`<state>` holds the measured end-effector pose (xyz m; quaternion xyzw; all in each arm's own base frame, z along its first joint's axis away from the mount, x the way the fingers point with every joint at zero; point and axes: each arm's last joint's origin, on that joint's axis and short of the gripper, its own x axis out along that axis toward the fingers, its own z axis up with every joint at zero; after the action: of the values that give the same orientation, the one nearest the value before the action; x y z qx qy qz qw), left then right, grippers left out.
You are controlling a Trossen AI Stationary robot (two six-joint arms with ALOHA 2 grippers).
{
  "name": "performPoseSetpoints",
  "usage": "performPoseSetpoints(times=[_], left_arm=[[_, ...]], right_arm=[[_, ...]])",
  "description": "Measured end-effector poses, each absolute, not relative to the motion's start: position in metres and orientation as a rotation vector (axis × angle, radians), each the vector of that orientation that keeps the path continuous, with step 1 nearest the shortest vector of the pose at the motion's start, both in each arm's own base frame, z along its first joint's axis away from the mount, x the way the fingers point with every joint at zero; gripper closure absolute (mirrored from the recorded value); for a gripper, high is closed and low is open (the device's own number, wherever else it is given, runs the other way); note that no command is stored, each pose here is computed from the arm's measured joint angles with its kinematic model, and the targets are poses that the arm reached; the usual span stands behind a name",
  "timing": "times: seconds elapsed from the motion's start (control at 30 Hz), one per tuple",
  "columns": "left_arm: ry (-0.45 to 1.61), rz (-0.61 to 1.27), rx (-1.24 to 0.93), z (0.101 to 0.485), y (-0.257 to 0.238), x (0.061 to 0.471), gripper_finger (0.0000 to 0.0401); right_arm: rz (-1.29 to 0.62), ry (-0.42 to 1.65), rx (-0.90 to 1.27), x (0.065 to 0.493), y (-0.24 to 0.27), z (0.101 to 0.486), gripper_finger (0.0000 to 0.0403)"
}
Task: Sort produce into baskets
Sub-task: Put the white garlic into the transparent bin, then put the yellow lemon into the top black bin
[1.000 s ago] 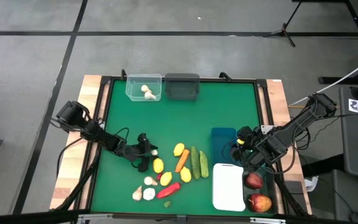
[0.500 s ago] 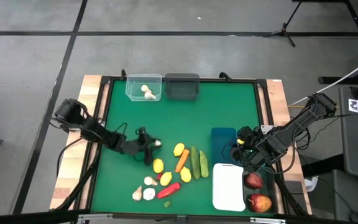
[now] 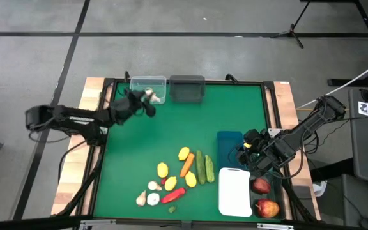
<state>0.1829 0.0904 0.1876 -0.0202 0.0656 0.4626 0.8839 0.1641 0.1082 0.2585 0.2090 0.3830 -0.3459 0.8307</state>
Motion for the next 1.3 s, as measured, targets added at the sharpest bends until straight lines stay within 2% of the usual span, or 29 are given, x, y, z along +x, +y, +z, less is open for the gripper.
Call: performPoseSetpoints(times=[0.1,0.23,0.37,0.5,0.57,0.77,0.87,1.13,1.3], left_arm=[[0.251,1.014,-0.106,0.178,0.109,0.167,0.0276],[0.378,0.998,-0.136,0.166,0.122,0.156,0.0244],[0.383,0.996,-0.062,0.169,0.127,0.154,0.0197],[0.37,0.994,-0.076,0.17,0.13,0.152,0.0157],[0.39,0.886,-0.143,0.166,0.127,0.153,0.0145],[0.434,0.213,-0.331,0.159,0.09,0.173,0.0144],[0.467,0.031,-0.375,0.158,0.062,0.183,0.0147],[0.499,-0.165,-0.406,0.161,-0.019,0.196,0.0148],[0.415,-0.168,-0.272,0.181,-0.06,0.2,0.0148]], right_arm=[[-0.736,0.803,0.437,0.164,0.108,0.259,0.0114],[-0.74,0.787,0.43,0.164,0.108,0.259,0.0114],[-0.742,0.779,0.425,0.165,0.108,0.259,0.0114],[-0.743,0.774,0.424,0.165,0.108,0.259,0.0114],[-0.742,0.773,0.425,0.165,0.108,0.259,0.0114],[-0.742,0.774,0.425,0.165,0.108,0.259,0.0114],[-0.742,0.774,0.425,0.165,0.108,0.259,0.0114],[-0.739,0.771,0.43,0.165,0.108,0.259,0.0114],[-0.74,0.771,0.43,0.165,0.108,0.259,0.0114]])
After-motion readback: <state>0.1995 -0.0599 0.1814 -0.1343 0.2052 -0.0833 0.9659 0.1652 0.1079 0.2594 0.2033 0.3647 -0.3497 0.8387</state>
